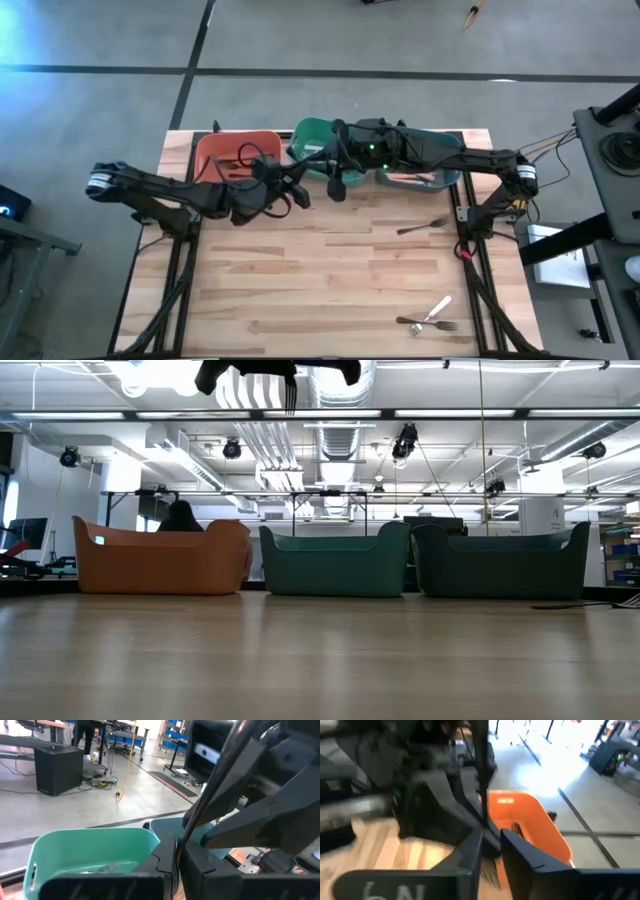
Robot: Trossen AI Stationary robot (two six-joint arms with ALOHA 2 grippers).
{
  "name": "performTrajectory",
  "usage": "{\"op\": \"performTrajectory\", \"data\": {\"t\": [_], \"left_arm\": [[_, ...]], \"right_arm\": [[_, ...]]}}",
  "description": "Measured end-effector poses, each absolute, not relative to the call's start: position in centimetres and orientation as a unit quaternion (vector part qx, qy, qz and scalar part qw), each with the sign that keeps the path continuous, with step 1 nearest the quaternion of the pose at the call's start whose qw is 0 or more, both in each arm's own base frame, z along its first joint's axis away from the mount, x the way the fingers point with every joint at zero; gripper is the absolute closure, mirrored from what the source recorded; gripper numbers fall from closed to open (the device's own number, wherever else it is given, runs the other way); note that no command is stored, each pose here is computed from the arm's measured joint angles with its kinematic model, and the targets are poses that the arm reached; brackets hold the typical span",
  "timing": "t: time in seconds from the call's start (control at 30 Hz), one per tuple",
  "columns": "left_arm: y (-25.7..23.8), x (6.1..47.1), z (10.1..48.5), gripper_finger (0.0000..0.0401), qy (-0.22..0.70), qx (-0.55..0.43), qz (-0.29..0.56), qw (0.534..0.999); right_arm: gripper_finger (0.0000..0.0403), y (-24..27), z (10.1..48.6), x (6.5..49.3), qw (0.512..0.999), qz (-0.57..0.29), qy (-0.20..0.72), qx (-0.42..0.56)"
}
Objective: Sort silverware by color (type)
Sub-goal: Put the black fork into the orange bin
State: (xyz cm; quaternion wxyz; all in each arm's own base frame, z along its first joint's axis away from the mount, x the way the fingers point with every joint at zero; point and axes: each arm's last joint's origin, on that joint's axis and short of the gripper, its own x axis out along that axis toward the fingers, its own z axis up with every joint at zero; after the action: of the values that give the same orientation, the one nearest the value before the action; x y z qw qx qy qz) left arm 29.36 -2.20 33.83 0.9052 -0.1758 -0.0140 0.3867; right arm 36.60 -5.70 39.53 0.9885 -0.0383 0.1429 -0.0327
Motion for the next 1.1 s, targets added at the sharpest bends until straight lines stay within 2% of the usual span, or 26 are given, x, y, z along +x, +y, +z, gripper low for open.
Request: {"op": "performTrajectory", "data": {"t": [0.17, 0.37, 0.57, 0.73, 0.93, 1.1], "left_arm": [[-1.2, 27.7, 34.2, 0.0401, 0.021, -0.149, 0.406, 0.901], [1.8, 23.6, 33.2, 0.0401, 0.157, -0.08, 0.478, 0.861], [5.1, 19.5, 31.0, 0.0401, 0.311, -0.049, 0.563, 0.764], [7.7, 18.0, 29.3, 0.0401, 0.412, -0.029, 0.596, 0.688], [9.7, 17.5, 26.3, 0.0401, 0.516, -0.046, 0.557, 0.649], [9.9, 17.3, 25.2, 0.0401, 0.521, -0.03, 0.572, 0.633]], "right_arm": [[0.0278, -6.3, 40.4, 34.9, 0.986, -0.044, 0.159, -0.036], [0.0235, -6.7, 41.1, 31.7, 0.975, -0.06, 0.216, -0.006], [0.024, -6.5, 40.3, 29.4, 0.946, -0.097, 0.308, 0.022], [0.0253, -6.3, 39.2, 28.6, 0.92, -0.109, 0.371, 0.055], [0.0267, -6.2, 38.3, 27.7, 0.89, -0.136, 0.428, 0.082], [0.0273, -6.1, 38.2, 26.9, 0.874, -0.155, 0.45, 0.096]]}}
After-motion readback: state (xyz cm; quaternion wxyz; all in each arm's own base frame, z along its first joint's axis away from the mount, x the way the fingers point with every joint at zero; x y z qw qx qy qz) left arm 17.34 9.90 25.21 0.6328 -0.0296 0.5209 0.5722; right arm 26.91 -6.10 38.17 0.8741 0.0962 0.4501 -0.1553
